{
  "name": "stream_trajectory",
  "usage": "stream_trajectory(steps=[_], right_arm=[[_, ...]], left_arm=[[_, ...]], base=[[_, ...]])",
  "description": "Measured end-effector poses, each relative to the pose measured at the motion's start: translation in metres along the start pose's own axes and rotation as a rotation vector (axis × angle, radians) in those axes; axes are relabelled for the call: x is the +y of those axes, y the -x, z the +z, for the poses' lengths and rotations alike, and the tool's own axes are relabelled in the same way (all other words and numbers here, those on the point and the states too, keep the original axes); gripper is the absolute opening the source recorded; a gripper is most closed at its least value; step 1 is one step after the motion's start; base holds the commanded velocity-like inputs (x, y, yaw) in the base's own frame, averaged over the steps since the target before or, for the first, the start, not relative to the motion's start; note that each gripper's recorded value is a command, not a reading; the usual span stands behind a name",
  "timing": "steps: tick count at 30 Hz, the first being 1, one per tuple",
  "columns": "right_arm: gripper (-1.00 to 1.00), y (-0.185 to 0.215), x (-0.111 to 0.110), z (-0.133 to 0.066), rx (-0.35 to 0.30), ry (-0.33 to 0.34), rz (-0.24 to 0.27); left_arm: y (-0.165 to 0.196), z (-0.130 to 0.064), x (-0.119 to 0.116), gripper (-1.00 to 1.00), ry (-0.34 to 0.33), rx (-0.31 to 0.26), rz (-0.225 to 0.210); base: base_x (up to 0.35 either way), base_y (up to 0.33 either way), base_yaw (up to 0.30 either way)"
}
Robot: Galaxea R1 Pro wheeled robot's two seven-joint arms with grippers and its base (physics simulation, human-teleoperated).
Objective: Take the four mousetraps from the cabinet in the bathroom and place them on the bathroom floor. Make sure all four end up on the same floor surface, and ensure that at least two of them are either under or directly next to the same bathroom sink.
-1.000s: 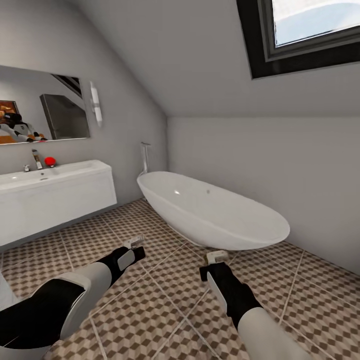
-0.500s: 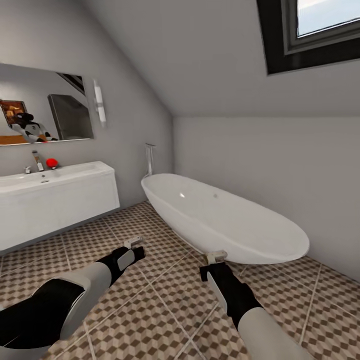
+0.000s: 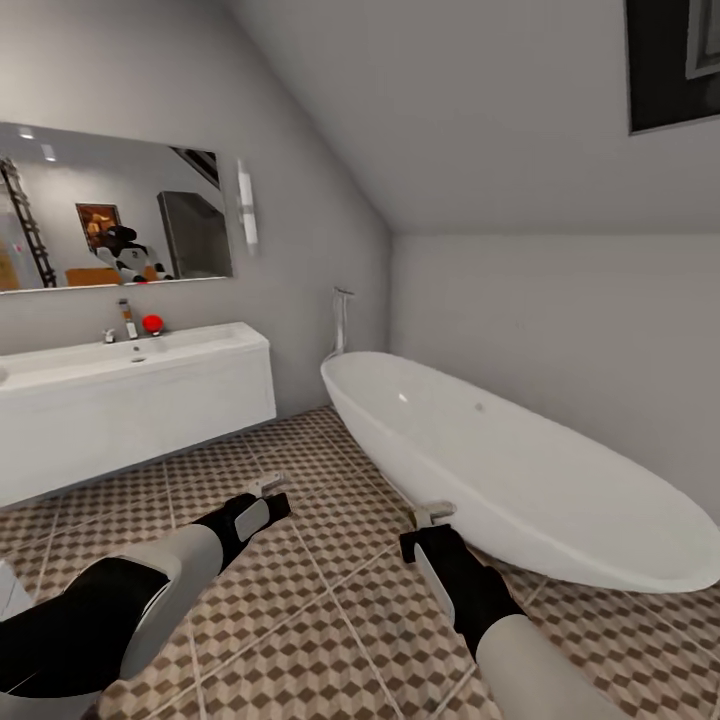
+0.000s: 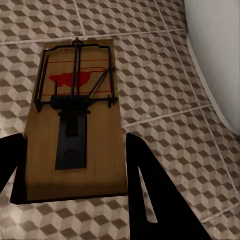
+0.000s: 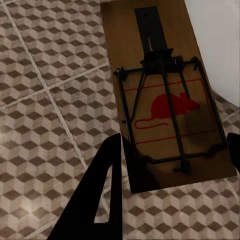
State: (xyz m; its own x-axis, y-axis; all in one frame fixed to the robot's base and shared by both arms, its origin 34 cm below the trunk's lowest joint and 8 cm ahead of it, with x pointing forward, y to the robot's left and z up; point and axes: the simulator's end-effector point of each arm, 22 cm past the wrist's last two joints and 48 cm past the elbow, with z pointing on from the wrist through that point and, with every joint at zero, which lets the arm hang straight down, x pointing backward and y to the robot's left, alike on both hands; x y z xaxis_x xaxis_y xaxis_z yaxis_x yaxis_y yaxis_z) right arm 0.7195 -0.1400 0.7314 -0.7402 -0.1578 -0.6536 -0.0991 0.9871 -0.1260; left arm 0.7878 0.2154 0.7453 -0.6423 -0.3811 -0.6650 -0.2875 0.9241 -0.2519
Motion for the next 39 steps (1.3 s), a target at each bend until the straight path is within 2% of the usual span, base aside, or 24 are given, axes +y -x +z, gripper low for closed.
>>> stream_trajectory(steps=[8,39], right_arm=[[-1.0,-0.0001,-0.0002,0.0,0.0,0.0,0.0],[-1.0,0.0,-0.0004,0.0,0.0,-0.001,0.001]], left_arm=[[0.0,0.0,-0.0002,-1.0,0.0,0.0,0.0],[0.0001,0.0,-0.0001,-1.0,0.0,0.0,-0.001]], base=[[0.321,0.0,0.187],[0.321,0.0,0.003]])
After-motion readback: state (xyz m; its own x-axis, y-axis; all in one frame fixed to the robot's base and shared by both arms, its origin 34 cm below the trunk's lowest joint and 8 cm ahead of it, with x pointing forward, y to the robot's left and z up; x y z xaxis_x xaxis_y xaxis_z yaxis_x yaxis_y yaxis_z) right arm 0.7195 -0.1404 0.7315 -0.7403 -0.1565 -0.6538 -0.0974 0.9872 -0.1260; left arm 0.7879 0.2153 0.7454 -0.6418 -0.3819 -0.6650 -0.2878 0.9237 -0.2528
